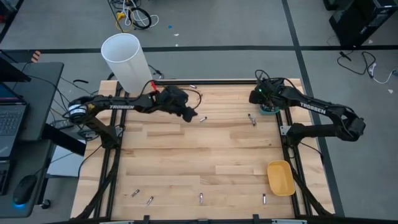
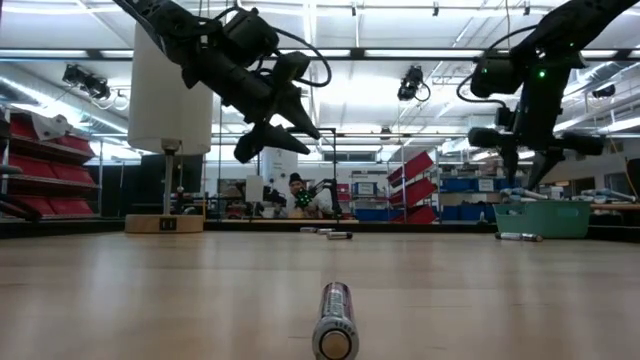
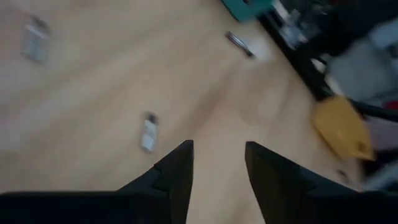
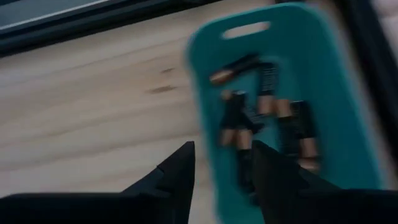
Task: Sort batteries
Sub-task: Put the silver battery into the yellow bin
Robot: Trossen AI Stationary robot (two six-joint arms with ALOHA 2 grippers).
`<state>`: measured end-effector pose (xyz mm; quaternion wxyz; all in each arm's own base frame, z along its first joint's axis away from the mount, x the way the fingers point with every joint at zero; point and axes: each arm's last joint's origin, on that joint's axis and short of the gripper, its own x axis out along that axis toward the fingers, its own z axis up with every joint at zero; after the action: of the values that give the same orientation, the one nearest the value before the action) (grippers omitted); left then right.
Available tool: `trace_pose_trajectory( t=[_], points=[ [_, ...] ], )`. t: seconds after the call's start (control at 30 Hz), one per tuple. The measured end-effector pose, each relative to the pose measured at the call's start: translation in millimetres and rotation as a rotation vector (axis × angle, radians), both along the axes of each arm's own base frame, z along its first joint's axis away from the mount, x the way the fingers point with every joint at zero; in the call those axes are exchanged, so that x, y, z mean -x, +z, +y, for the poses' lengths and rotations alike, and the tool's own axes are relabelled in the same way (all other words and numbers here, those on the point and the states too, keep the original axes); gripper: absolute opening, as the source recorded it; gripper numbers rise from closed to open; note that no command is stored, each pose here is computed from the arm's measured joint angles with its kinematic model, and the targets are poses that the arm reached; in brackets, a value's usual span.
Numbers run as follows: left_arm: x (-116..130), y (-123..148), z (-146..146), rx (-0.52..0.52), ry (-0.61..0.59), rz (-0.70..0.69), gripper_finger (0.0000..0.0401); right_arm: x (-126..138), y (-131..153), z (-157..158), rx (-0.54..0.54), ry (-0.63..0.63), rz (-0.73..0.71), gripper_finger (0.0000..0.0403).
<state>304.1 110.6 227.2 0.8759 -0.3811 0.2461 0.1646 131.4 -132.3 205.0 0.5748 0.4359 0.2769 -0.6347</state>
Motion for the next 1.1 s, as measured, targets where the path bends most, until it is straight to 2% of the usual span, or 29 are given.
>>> trace_pose_trajectory(
  t=[0.23, 0.53, 0.7, 0.8, 0.87, 1.03, 1.1],
  points=[
    [-0.8, 7.2, 42.3, -0.210, 0.057, 0.120, 0.0200, -22.1, 11.6, 15.4, 0.031, 0.181, -0.182, 0.0146],
    [-23.2, -25.2, 101.3, -0.289, -0.022, 0.335, 0.0202, -43.2, 21.8, 37.3, 0.060, 0.264, -0.350, 0.0143],
    [-37.0, -32.9, 113.2, -0.302, -0.097, 0.422, 0.0202, -51.4, 23.1, 50.6, 0.043, 0.305, -0.393, 0.0142],
    [-45.4, -38.9, 116.3, -0.295, -0.102, 0.436, 0.0202, -55.2, 23.3, 58.2, 0.027, 0.321, -0.413, 0.0142],
    [-49.5, -45.1, 119.1, -0.295, -0.078, 0.453, 0.0202, -56.8, 23.1, 62.3, 0.020, 0.331, -0.418, 0.0142],
    [-59.6, -58.6, 130.8, -0.386, 0.035, 0.581, 0.0201, -58.4, 23.3, 67.2, 0.036, 0.319, -0.418, 0.0142],
    [-62.4, -57.3, 134.3, -0.430, 0.033, 0.618, 0.0201, -58.7, 23.3, 68.0, 0.034, 0.315, -0.422, 0.0142]
  ],
)
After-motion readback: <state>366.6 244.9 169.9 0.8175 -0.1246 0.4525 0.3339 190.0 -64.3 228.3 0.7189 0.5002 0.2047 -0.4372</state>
